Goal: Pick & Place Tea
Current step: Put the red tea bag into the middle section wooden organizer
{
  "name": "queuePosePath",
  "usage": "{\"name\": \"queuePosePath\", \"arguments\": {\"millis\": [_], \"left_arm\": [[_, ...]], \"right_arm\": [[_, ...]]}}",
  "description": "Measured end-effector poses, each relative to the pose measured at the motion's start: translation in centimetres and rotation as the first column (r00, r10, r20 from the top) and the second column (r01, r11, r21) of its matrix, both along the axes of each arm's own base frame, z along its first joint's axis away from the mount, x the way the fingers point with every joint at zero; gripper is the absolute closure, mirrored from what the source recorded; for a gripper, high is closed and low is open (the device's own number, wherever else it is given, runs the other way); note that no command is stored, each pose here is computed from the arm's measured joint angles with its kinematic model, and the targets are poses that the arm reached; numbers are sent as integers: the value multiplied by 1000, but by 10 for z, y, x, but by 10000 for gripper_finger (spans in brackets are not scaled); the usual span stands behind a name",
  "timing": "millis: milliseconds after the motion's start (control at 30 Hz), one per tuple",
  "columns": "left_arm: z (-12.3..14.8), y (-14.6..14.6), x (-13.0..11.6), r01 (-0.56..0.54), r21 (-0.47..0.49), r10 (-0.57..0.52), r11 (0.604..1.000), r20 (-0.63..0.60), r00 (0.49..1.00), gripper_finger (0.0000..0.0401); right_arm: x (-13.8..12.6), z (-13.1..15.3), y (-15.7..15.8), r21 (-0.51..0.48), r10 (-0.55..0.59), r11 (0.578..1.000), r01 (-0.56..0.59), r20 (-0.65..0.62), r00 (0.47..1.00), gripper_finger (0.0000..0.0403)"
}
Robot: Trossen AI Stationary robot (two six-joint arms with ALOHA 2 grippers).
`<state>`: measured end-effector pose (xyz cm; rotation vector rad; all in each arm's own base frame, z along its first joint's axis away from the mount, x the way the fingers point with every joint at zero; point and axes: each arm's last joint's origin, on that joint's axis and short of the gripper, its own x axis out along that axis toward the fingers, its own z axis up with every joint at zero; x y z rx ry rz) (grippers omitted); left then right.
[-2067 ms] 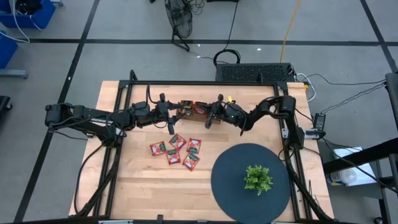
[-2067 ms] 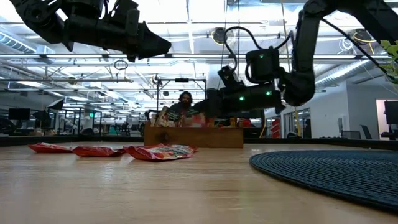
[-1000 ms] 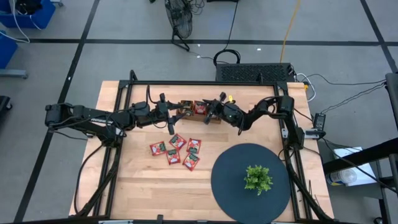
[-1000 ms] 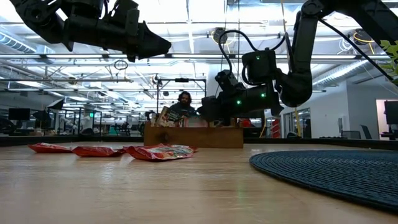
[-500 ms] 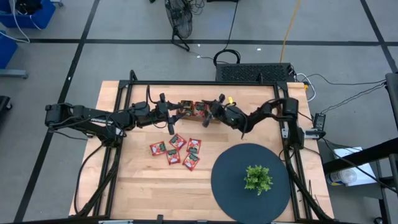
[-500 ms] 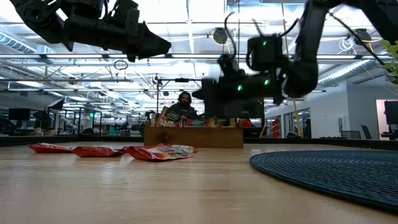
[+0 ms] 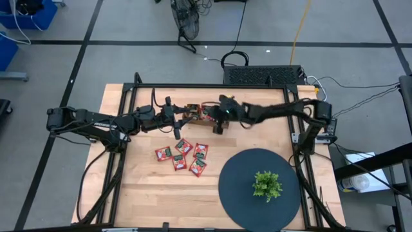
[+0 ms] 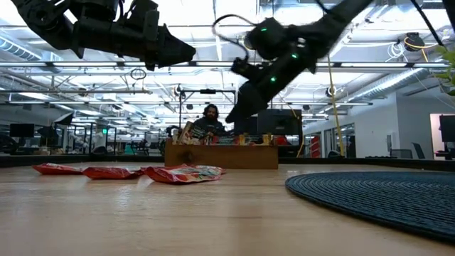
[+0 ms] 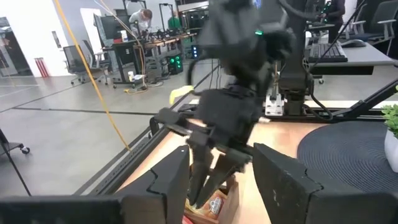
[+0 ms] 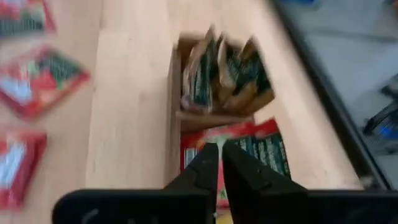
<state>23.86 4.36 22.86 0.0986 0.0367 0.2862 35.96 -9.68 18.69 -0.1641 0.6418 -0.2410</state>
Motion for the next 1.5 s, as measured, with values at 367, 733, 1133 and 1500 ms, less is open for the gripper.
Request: {"name": "queuePosePath", "arguments": {"millis": [367,733,1133,1500], "left_arm": [[0,0,0,1,0,-1,1000,-1,1000,244],[0,0,0,-2,0,2,1000,0,1000,225],[0,0,0,-1,0,1,1000,0,1000,236],[0,0,0,2,1,-2,1000,1,1000,237]], "right_arm": [[45,-16,-30,70,40,997,-23,-249,968,402],[50,-34,-28,141,75,990,-29,-326,942,403],[49,-40,-30,-5,-52,999,55,-406,912,403],[60,-36,-9,-203,-113,979,34,-393,913,403]]}}
